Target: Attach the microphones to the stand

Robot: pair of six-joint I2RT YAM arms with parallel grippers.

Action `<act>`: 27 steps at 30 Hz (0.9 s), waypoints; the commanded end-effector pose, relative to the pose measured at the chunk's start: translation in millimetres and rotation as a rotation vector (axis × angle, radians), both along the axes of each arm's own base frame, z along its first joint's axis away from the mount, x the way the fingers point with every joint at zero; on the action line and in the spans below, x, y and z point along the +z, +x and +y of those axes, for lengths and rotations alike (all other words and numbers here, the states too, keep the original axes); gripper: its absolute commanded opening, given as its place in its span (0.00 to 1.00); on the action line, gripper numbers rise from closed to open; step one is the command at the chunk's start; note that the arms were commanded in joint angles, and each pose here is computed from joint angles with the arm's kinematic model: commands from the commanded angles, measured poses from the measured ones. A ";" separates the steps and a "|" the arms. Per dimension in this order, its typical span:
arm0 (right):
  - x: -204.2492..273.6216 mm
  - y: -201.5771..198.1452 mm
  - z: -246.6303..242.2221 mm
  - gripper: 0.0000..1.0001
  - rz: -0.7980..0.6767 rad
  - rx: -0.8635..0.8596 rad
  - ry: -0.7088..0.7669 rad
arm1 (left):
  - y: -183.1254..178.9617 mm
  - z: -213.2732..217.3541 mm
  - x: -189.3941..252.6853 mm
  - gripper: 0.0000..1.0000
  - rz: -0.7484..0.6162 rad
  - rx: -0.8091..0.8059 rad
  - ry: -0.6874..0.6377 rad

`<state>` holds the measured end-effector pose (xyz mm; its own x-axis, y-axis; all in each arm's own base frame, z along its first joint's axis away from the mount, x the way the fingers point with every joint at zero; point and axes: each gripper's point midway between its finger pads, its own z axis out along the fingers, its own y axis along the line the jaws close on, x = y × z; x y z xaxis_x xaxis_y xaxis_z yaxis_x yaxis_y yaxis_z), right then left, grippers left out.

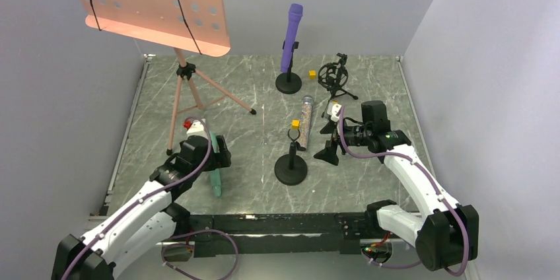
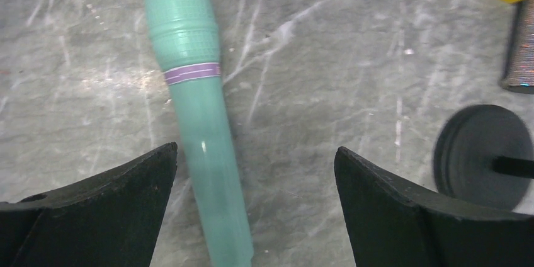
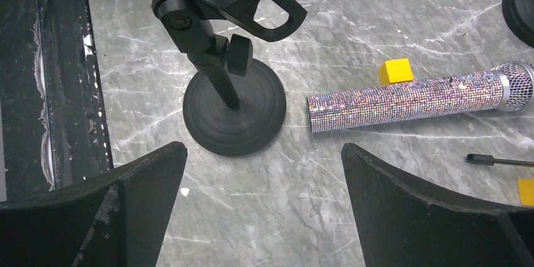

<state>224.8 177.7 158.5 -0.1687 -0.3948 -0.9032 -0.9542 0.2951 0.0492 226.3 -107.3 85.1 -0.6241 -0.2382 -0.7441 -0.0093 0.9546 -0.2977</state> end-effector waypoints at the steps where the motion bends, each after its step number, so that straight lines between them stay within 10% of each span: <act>1: 16.9 5.4 0.9 1.00 -0.040 -0.002 0.021 | 5.2 21.9 -4.5 0.98 0.084 0.113 0.121; 21: 15.1 4.8 -0.1 1.00 -0.042 0.000 0.018 | 28.7 25.4 -58.7 0.75 0.281 0.196 0.253; 27: 15.8 5.1 -1.3 1.00 -0.053 -0.004 0.012 | 39.7 26.7 -67.2 0.40 0.322 0.180 0.262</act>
<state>225.1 176.1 157.9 -0.1805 -0.3933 -0.9015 -0.9509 0.3040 0.0578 251.1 -81.4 17.6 -0.8009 -0.1925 -0.5669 -0.2347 0.9721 0.0014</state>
